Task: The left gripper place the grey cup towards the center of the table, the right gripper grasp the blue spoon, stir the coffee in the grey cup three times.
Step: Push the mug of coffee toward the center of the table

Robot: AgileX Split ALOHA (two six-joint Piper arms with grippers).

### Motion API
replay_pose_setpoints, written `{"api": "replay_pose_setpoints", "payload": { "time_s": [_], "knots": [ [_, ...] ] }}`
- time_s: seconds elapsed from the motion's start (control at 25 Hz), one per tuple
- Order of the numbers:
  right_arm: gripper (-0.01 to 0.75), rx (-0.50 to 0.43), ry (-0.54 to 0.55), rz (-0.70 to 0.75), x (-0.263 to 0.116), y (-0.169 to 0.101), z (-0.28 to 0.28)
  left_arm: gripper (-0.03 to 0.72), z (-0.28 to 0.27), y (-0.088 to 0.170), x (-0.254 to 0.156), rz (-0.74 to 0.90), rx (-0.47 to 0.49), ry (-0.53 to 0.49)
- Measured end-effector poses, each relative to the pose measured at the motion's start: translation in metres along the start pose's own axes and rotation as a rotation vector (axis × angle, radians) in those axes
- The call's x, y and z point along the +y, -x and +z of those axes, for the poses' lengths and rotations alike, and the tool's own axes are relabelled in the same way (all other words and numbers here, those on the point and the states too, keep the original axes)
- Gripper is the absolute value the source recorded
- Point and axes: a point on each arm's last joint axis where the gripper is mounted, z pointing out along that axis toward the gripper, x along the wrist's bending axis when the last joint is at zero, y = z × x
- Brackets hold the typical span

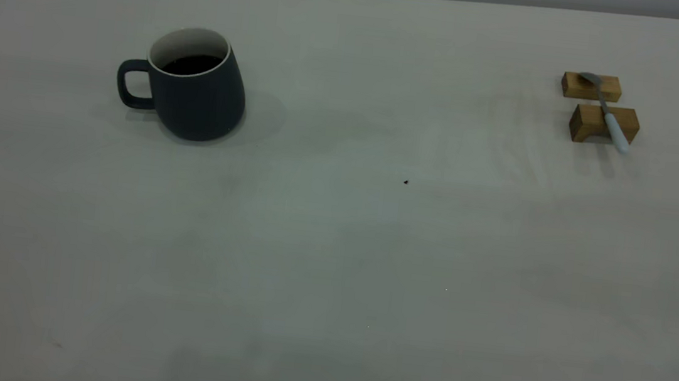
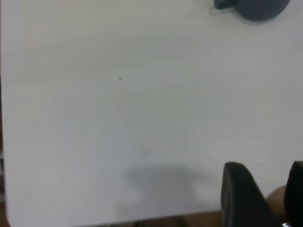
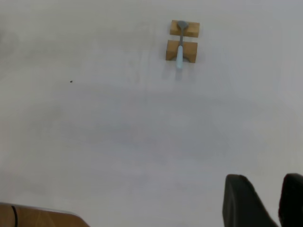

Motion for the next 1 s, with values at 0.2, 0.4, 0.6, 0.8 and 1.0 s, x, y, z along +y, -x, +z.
{"api": "replay_pose_setpoints", "payload": {
  "time_s": [0.2, 0.4, 0.6, 0.8, 1.0],
  "knots": [
    [0.237, 0.0, 0.0, 0.0, 0.0, 0.0, 0.0, 0.315, 0.054, -0.008, 0.063, 0.202, -0.054, -0.134],
    [0.237, 0.0, 0.0, 0.0, 0.0, 0.0, 0.0, 0.39, 0.119, -0.01, 0.112, 0.416, -0.154, -0.214],
    [0.237, 0.0, 0.0, 0.0, 0.0, 0.0, 0.0, 0.474, 0.181, 0.0, 0.137, 0.655, -0.231, -0.242],
    [0.237, 0.0, 0.0, 0.0, 0.0, 0.0, 0.0, 0.506, 0.236, 0.019, 0.146, 0.841, -0.302, -0.274],
    [0.237, 0.0, 0.0, 0.0, 0.0, 0.0, 0.0, 0.506, 0.277, 0.03, 0.146, 0.976, -0.352, -0.291]
  ]
}}
